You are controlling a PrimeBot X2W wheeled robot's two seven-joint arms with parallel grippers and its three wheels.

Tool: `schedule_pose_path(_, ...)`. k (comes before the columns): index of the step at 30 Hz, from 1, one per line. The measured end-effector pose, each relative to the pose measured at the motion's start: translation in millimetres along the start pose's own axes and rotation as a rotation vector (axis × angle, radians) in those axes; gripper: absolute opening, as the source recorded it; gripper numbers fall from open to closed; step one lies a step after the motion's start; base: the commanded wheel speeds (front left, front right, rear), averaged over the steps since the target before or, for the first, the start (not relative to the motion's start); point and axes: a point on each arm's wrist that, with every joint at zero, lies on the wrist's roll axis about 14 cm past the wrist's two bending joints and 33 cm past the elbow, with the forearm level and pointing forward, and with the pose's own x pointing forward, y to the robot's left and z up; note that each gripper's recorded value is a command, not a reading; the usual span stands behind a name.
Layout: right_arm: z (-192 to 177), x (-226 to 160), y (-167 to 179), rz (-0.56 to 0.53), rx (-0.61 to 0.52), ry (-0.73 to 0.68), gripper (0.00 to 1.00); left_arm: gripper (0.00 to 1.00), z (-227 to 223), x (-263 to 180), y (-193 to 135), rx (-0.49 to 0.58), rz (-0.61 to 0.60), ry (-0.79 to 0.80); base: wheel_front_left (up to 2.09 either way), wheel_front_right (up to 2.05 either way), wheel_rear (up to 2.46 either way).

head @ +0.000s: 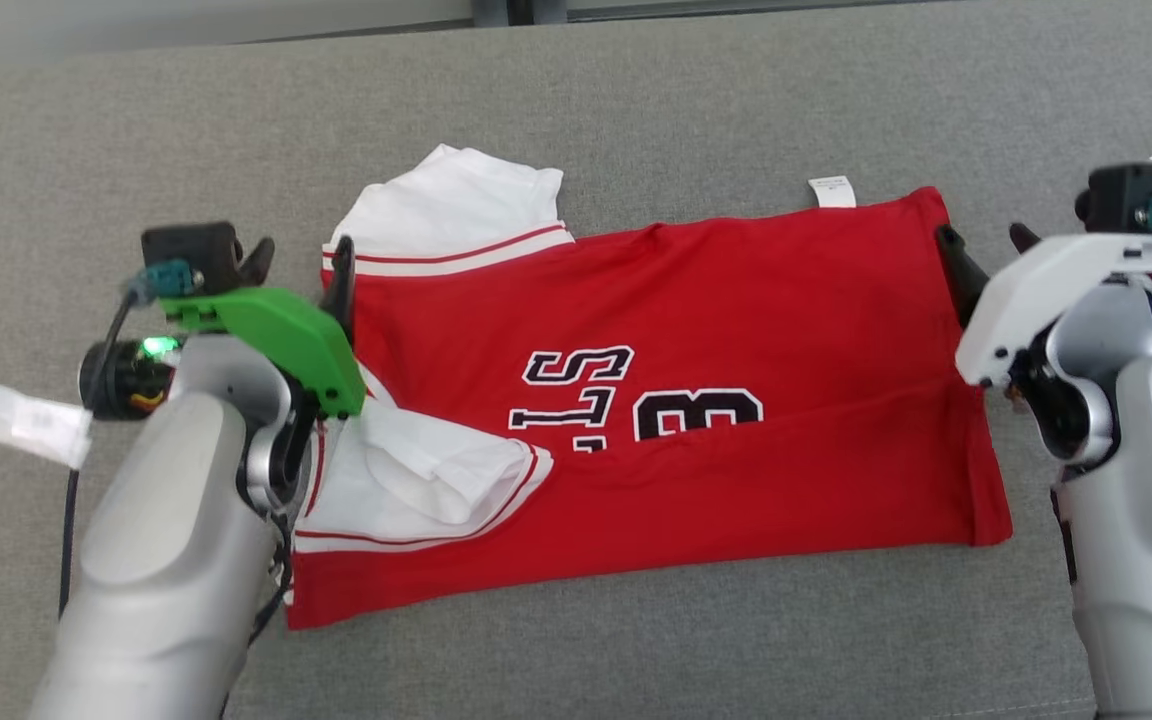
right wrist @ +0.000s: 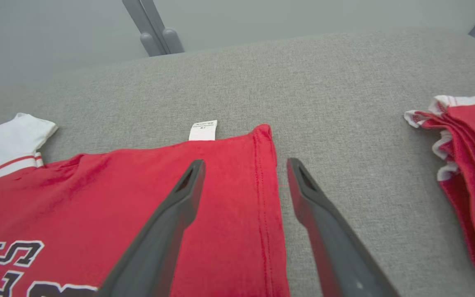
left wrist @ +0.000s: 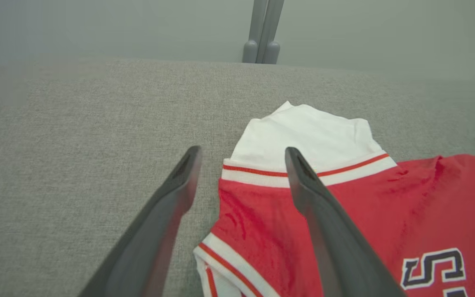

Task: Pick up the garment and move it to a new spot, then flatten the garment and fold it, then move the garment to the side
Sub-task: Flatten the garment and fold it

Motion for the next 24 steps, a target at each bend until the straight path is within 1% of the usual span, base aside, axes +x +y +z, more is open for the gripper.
schedule_pose_path(5, 8.2, 31.6, 9.1, 0.020, -0.024, 0.051, 1.00, 1.00, 4.6, 36.9, -5.9, 0.034, -0.017, 0.077, 0.00, 0.00, 0.00)
schedule_pose_path(12, -6.3, 58.3, -1.2, 0.003, -0.059, 0.116, 1.00, 1.00, -14.0, 73.5, -2.3, 0.087, -0.009, 0.187, 0.00, 0.00, 0.00)
schedule_pose_path(16, -15.7, 63.9, -10.4, -0.010, -0.076, 0.143, 1.00, 1.00, -29.9, 84.9, 0.6, 0.105, -0.004, 0.255, 0.00, 0.00, 0.00)
schedule_pose_path(21, -12.0, 64.0, -13.1, -0.010, -0.083, 0.137, 1.00, 1.00, -25.2, 92.6, -3.0, 0.115, -0.004, 0.270, 0.00, 0.00, 0.00)
schedule_pose_path(24, -11.0, 61.8, -10.3, -0.001, -0.089, 0.136, 1.00, 1.00, -21.5, 94.4, -5.3, 0.146, -0.003, 0.278, 0.00, 0.00, 0.00)
